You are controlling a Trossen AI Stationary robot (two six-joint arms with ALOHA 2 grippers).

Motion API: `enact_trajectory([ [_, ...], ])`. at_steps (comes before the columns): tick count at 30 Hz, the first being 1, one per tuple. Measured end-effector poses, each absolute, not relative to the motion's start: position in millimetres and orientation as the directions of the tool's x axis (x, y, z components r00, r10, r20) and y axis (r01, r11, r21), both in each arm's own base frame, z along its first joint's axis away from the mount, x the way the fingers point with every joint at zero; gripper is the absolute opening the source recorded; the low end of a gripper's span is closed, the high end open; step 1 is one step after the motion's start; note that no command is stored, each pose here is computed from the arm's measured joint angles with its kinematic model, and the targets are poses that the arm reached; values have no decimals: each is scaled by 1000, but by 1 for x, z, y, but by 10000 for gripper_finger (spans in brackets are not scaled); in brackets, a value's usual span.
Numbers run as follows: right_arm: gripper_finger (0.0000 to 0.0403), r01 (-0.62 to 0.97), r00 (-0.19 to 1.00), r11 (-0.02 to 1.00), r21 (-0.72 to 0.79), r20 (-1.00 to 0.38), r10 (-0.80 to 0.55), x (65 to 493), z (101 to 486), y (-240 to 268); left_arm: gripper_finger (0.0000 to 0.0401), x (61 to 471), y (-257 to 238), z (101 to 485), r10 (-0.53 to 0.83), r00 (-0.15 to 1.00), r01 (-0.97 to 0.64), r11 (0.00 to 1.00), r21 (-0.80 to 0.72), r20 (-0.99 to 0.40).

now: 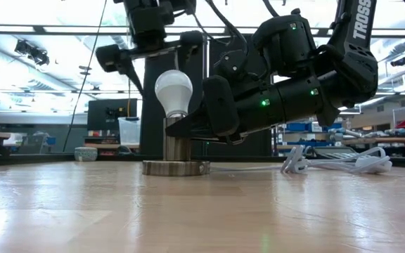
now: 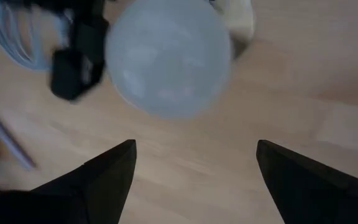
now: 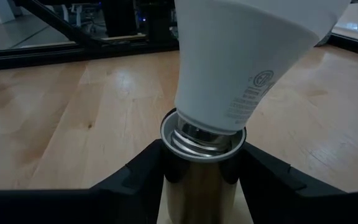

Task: Screw lightbulb
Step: Insert the light bulb into the lamp

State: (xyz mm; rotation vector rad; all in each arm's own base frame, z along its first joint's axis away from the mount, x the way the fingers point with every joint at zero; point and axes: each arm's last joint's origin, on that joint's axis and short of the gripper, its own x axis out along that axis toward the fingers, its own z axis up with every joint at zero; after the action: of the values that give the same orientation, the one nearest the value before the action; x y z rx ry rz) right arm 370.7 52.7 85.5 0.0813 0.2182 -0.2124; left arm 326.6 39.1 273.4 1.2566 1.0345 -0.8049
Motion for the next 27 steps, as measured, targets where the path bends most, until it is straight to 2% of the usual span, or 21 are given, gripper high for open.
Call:
enact_trajectory([
  [7, 186, 217, 954, 975, 57, -224, -199, 370, 85, 53, 339, 334, 36, 265, 70, 349, 933, 70, 353, -935],
  [14, 186, 217, 955, 975, 57, -222, -199, 370, 85, 53, 339, 341, 35, 265, 70, 403, 911, 70, 408, -913],
  [19, 186, 217, 955, 975, 58, -221, -199, 370, 85, 53, 339, 342, 28, 265, 56, 400, 911, 82, 403, -915],
  [27, 186, 217, 955, 975, 58, -221, -199, 370, 85, 53, 339, 343, 11, 265, -1, 406, 913, 41, 406, -914],
])
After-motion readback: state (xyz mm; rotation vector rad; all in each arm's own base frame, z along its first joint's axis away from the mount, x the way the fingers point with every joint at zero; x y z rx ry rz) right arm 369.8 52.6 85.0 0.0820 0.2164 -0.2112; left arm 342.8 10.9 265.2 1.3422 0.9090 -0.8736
